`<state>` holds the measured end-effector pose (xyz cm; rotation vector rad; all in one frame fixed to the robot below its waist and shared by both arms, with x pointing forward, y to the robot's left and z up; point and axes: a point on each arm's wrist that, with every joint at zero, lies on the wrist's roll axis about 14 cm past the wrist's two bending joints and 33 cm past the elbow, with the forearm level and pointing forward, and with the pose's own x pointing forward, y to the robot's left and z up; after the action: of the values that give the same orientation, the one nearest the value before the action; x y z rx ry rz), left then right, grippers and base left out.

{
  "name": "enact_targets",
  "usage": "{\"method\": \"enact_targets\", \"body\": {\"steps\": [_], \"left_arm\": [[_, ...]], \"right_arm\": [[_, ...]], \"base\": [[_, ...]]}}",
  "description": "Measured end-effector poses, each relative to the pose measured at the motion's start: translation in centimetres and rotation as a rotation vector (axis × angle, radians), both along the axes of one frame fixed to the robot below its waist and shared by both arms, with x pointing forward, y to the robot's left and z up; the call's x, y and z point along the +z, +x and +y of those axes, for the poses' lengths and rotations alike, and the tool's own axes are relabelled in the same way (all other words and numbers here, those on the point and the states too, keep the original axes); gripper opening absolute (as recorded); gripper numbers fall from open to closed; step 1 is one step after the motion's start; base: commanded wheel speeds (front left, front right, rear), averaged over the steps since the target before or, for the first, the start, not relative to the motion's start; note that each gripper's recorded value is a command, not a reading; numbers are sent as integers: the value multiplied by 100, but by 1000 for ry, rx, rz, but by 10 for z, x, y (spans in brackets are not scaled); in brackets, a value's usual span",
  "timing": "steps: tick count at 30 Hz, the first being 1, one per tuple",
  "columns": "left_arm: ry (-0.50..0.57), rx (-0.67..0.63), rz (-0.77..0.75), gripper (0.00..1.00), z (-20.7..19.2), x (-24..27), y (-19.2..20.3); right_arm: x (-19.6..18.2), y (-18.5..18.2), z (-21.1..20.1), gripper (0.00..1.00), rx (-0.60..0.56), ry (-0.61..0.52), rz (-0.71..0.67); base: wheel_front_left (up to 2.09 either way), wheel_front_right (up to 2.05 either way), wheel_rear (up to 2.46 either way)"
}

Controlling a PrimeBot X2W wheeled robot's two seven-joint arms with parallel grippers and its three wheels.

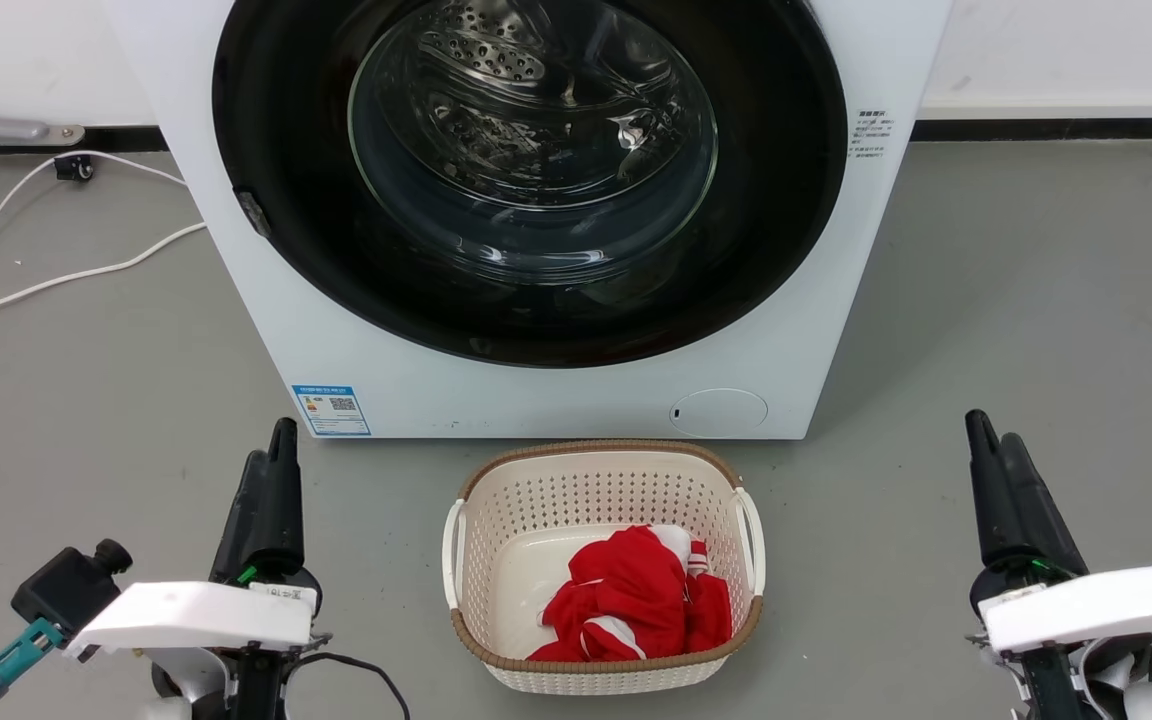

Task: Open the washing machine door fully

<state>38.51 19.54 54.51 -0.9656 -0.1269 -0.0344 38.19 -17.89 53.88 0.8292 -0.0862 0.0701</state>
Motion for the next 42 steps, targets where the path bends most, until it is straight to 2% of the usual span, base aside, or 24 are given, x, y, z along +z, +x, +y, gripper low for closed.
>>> {"method": "enact_targets", "body": {"steps": [13,31,42], "left_arm": [[284,27,-43,100,-1,11,-6],[582,56,-35,100,2,5,-15],[723,63,-45,100,0,6,-17]], "right_arm": [[6,-7,10,100,1,-294,-45],[-2,-14,13,100,-4,-538,-48],[0,-15,16,100,0,-653,-68]], "base": [[0,0,0],[0,0,0],[0,0,0]]}}
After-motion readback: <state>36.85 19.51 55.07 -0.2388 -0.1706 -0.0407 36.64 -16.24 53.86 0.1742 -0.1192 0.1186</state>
